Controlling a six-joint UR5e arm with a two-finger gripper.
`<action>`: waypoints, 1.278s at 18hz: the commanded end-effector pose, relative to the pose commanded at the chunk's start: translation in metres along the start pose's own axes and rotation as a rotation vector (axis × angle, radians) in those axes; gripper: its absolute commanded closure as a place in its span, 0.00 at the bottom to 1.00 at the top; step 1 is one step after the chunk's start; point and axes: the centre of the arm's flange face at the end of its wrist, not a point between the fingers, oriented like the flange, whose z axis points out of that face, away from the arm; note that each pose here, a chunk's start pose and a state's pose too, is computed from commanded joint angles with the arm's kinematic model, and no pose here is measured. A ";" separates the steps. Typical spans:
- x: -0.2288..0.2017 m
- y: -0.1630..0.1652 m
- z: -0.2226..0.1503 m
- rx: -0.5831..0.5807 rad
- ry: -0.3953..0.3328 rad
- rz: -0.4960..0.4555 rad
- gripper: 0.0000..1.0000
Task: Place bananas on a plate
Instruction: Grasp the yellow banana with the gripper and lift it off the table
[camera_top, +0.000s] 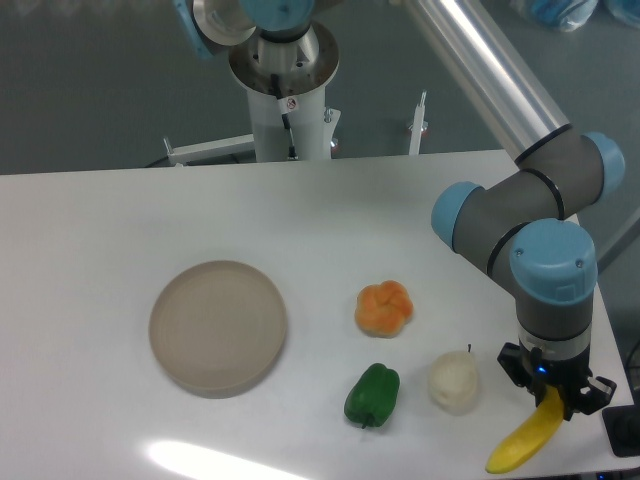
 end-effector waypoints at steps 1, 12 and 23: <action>0.001 0.000 0.002 0.000 0.003 0.000 0.73; 0.006 -0.001 0.000 0.003 0.011 0.004 0.73; 0.090 -0.009 -0.073 0.008 0.094 -0.031 0.73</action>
